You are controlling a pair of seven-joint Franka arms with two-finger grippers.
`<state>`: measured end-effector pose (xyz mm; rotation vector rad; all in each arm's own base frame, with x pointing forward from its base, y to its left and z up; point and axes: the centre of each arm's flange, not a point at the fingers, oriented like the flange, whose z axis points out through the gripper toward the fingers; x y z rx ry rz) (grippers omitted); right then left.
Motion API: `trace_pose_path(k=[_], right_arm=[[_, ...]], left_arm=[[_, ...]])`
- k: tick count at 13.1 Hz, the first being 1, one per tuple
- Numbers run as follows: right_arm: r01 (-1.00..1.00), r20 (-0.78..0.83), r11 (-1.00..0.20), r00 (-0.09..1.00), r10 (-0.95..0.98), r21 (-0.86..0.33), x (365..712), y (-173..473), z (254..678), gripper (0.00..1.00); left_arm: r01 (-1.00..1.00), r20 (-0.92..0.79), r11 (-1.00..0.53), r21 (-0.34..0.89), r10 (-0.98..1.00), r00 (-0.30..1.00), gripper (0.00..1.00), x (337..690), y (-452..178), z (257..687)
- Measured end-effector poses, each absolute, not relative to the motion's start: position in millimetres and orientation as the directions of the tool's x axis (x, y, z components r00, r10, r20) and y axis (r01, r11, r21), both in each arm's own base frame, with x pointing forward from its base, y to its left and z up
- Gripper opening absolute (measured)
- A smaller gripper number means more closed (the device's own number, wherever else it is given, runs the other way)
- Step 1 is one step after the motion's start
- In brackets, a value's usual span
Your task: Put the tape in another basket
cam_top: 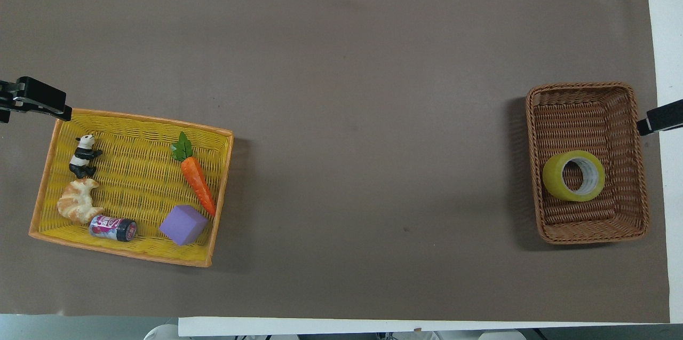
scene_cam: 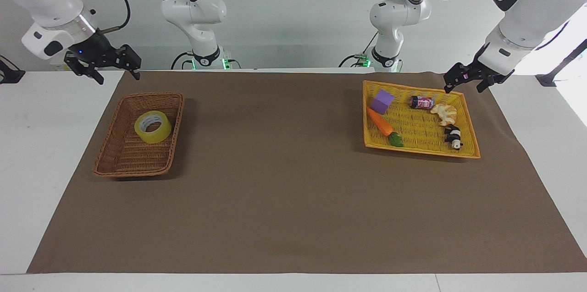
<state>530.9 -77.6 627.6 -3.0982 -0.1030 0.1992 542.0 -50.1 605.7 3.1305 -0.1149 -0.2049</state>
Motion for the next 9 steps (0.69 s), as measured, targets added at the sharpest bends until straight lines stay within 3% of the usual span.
trace_pose_path(k=[9], right_arm=[[0.06,-0.107,-0.998,0.992,0.063,-0.028,539,-60,638,1.0]], left_arm=[[-0.064,-0.132,-0.998,0.007,-0.064,0.989,1.0,542,-45,605]])
